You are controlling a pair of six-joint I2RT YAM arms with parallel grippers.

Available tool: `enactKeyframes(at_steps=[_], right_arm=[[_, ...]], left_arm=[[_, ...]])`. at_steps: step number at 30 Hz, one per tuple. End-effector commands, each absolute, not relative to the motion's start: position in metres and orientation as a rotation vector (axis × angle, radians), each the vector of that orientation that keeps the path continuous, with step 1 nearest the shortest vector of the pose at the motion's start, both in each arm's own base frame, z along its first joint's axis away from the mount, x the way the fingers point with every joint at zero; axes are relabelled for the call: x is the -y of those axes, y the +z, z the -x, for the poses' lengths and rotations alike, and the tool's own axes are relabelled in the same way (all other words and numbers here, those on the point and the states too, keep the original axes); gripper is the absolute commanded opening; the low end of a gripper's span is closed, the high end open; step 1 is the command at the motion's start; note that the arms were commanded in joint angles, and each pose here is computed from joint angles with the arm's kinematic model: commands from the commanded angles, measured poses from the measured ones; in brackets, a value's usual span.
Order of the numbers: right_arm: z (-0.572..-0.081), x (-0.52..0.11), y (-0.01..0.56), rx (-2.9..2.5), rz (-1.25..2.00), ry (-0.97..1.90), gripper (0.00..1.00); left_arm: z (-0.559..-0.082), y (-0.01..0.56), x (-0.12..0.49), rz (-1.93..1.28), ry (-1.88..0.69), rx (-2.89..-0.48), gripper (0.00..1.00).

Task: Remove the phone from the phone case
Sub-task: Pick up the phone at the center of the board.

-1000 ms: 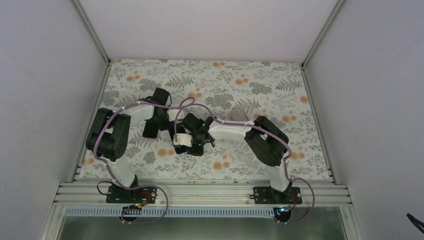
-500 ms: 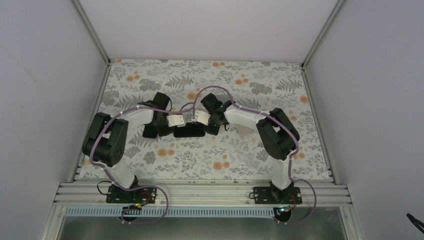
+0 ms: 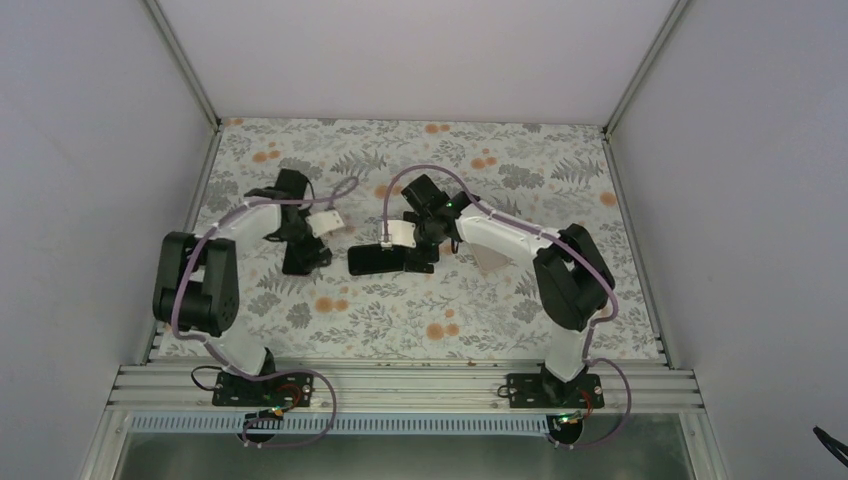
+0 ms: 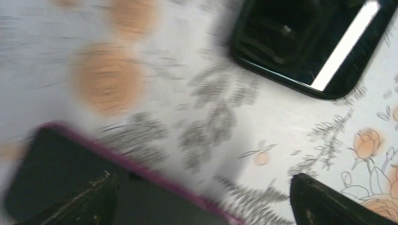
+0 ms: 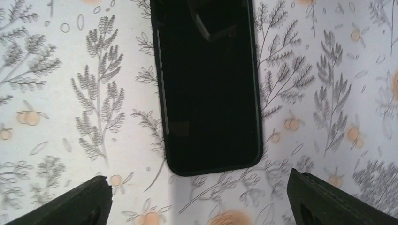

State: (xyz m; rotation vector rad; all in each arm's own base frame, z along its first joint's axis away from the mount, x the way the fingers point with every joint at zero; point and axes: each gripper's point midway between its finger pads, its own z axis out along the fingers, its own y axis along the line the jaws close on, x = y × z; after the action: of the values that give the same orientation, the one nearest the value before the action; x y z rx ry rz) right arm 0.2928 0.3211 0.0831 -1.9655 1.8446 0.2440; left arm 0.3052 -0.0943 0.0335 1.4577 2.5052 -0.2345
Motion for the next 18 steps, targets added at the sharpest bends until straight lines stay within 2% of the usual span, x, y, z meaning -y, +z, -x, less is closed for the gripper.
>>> enactKeyframes(at_steps=[1, 8, 18], right_arm=[[-0.307, -0.334, 0.077, -1.743, 2.051, 0.303, 0.99], [-0.316, -0.359, 0.059, -1.768, 2.096, 0.399, 1.0], [-0.31, -0.361, 0.032, -1.861, 2.139, 0.426, 1.0]], left_arm=[[-0.344, 0.111, 0.079, -1.272, -0.127, -2.385, 0.97], [-0.364, 0.17, 0.069, -1.098, -0.052, -2.279, 1.0], [-0.376, 0.179, 0.059, -0.997, -0.04, -2.272, 1.0]])
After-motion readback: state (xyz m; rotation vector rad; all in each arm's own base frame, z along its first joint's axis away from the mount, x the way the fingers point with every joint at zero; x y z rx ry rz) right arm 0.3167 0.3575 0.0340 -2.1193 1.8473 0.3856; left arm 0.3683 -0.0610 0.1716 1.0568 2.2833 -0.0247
